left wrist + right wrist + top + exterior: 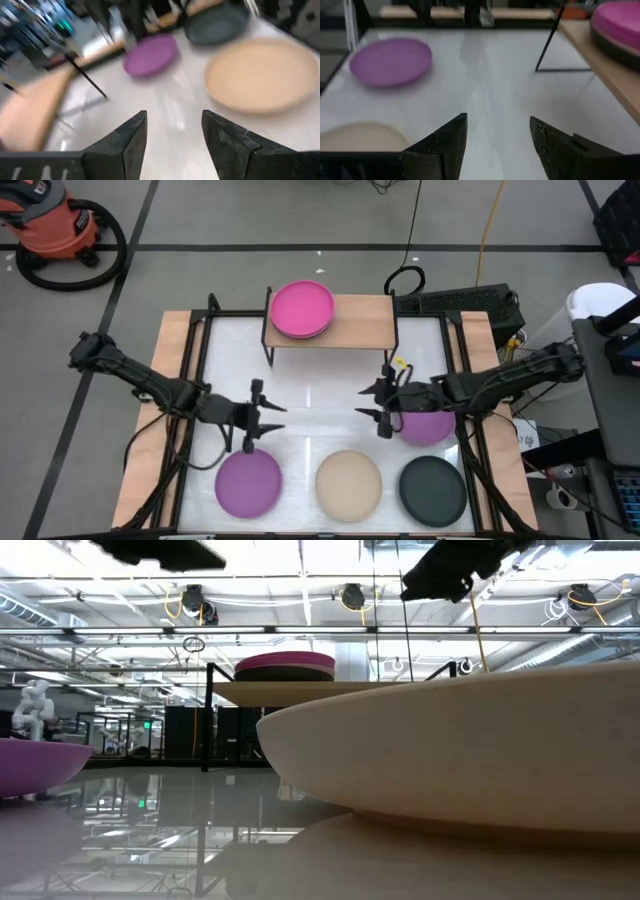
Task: Place and stack plates onto a shelf
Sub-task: Put the bottom violet plate on the shelf, then stack the violet plate on top of the violet plate on the shelf
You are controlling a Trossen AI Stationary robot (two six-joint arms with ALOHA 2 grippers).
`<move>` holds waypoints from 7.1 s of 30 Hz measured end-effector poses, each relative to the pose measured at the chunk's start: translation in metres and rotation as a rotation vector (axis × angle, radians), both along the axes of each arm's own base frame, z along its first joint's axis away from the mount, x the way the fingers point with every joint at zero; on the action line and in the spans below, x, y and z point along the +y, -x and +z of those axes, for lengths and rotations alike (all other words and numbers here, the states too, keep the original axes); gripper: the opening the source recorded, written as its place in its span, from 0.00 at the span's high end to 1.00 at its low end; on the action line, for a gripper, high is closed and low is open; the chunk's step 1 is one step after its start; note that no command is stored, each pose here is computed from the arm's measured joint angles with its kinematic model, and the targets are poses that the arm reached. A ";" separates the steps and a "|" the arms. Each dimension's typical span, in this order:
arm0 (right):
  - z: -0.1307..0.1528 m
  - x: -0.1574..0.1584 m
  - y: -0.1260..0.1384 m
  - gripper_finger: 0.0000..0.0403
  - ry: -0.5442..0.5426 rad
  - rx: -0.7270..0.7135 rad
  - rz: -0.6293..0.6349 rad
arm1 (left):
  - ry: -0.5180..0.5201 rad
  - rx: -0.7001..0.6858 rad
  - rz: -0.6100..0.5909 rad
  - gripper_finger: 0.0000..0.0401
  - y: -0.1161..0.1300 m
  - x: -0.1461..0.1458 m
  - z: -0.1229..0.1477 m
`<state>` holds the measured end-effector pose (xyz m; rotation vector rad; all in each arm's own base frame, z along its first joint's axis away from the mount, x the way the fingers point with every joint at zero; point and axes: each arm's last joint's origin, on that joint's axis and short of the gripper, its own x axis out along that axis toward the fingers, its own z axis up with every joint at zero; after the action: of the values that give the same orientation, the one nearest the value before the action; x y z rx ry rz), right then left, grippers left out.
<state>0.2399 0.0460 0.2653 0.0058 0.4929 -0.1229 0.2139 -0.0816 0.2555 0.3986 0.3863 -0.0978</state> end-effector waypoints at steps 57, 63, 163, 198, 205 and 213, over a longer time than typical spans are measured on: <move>-0.065 -0.016 0.065 0.51 -0.030 -0.538 -0.032 | 0.294 0.917 -0.015 0.56 -0.008 -0.011 -0.112; -0.065 -0.016 0.065 0.51 -0.030 -0.538 -0.032 | 0.282 0.929 -0.039 0.84 -0.009 -0.010 -0.114; -0.021 -0.019 0.096 0.51 0.196 -0.827 0.026 | 0.463 0.162 0.613 0.83 -0.185 0.359 0.065; 0.049 -0.016 0.069 0.51 0.095 0.014 -0.141 | 0.157 -0.399 0.185 0.76 -0.004 0.163 0.164; 0.010 -0.005 0.048 0.51 -0.085 0.208 -0.092 | 0.259 -0.542 0.143 0.76 0.015 0.147 0.079; -0.043 0.001 0.038 0.51 -0.252 0.560 -0.244 | 0.312 -0.654 0.163 0.76 0.023 0.144 0.023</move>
<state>0.2017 0.0466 0.2223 0.2849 1.0648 -0.3050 0.1905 0.0619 0.2788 0.0741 -0.2431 0.1310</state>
